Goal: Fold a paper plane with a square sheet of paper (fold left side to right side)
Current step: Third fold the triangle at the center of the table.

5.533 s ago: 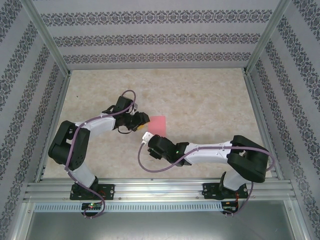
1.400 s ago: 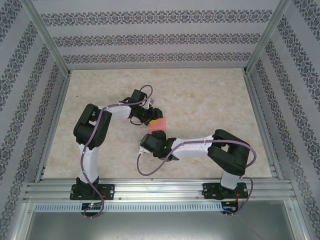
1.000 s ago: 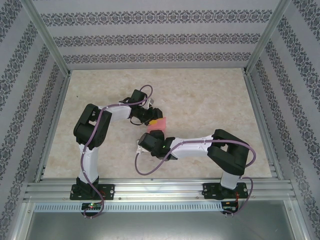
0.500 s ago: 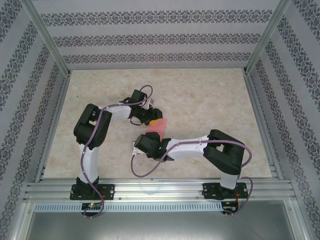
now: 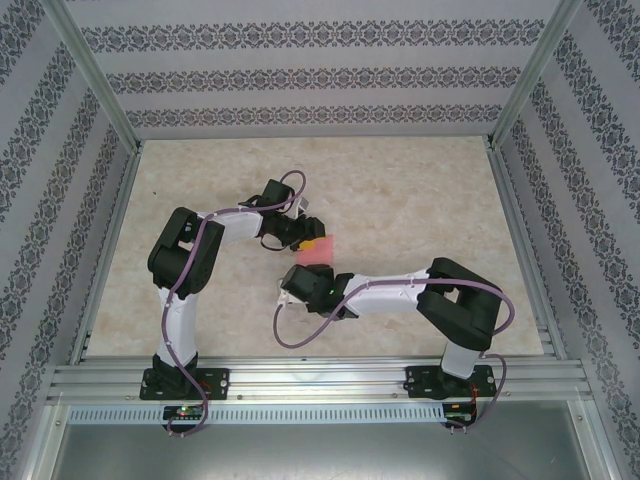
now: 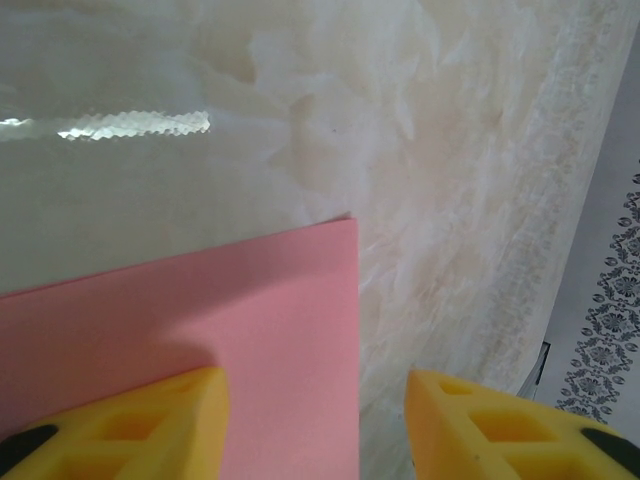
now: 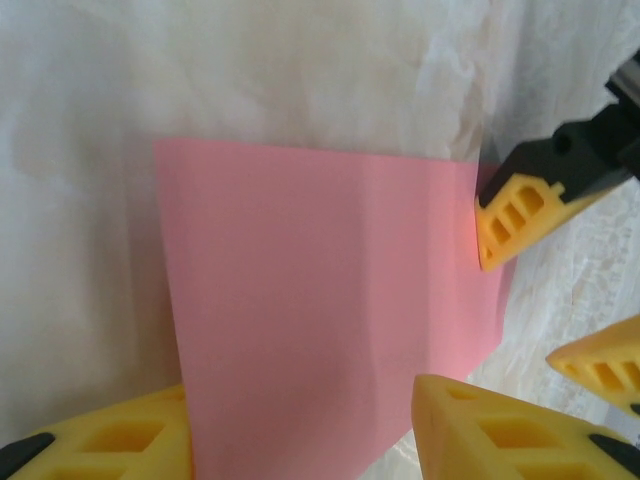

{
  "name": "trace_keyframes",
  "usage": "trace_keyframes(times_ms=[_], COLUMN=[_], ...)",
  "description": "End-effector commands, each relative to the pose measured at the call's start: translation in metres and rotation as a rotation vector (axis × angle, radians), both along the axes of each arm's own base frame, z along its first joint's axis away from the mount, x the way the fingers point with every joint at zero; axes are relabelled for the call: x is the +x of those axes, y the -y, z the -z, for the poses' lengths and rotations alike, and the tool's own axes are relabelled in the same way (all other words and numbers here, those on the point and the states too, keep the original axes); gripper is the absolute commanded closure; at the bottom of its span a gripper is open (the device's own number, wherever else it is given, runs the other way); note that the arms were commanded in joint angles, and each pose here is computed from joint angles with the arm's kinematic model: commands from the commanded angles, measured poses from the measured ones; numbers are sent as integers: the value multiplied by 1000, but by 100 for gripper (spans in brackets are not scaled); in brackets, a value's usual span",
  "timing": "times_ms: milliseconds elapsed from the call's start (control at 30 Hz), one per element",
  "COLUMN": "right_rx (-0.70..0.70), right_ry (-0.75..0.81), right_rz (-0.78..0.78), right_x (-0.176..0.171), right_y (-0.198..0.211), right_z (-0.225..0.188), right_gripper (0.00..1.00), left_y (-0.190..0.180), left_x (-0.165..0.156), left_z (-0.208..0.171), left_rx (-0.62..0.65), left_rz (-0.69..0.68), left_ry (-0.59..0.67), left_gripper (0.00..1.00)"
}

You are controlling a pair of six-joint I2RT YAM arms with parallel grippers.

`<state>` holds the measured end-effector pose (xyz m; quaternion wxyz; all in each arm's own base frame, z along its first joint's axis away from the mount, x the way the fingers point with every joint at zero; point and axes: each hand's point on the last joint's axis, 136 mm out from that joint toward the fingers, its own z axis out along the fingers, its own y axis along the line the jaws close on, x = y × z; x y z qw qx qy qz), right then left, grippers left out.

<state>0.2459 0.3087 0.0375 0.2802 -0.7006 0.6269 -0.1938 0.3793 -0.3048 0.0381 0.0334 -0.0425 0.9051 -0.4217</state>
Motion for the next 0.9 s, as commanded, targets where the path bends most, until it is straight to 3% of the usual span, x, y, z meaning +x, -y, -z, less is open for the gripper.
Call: trace_keyframes(times_ms=[0, 400, 867], right_rx=[25, 63, 61], right_ry=[11, 2, 21], right_rz=[22, -11, -20], right_x=[1, -14, -16], right_y=[5, -27, -36], right_z=[-11, -2, 5], right_gripper=[49, 48, 49], left_y=[-2, 1, 1], left_x=[-10, -11, -11], left_z=[28, 34, 35], left_rx=[46, 49, 46], left_rz=[11, 8, 1], left_ry=[-46, -59, -64], left_gripper=[49, 49, 50])
